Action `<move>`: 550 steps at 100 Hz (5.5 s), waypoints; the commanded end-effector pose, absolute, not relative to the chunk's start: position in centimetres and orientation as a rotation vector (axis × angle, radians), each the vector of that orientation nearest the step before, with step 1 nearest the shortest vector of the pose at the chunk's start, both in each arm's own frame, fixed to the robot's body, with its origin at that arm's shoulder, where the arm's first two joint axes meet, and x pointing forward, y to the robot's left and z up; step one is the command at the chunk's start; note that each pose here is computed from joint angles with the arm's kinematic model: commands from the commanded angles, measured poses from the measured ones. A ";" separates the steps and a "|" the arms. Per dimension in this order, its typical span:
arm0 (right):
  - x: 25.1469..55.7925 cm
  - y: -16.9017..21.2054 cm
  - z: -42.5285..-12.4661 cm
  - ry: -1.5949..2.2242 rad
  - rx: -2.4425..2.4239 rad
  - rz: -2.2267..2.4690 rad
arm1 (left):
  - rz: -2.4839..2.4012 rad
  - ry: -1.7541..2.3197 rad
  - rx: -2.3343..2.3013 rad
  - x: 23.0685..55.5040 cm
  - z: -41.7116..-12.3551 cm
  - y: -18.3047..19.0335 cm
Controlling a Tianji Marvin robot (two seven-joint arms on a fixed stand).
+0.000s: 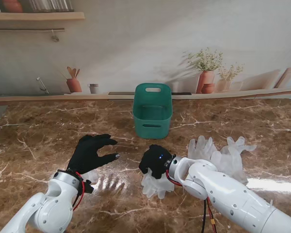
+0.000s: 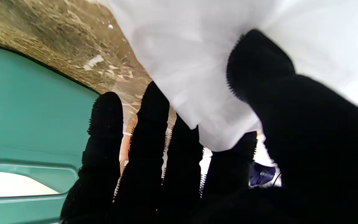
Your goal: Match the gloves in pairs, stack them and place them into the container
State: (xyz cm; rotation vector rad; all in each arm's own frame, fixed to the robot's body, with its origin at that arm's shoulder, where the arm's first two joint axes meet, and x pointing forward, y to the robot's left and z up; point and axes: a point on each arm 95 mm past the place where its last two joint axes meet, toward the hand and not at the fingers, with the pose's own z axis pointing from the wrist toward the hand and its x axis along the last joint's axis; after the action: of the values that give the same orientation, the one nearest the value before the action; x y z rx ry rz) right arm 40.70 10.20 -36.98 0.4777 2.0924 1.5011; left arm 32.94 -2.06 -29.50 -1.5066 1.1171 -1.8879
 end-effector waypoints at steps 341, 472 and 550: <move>50.2 6.6 -21.2 1.482 0.613 1.612 | -1.901 1.146 -1.527 33.0 -29.6 -2.4; 58.3 11.1 -22.1 1.586 0.622 1.376 | -1.839 1.121 -1.565 32.4 -30.1 -1.0; 58.5 11.9 -23.5 1.597 0.793 1.294 | -1.830 1.131 -1.563 32.6 -30.4 -0.7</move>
State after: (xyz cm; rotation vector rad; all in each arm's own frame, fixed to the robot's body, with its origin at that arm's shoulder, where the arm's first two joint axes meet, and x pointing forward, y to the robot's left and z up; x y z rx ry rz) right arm 58.66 11.24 -24.25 0.7837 1.5857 1.2959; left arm 32.77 -0.72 -29.93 -1.5567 1.1250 -1.8376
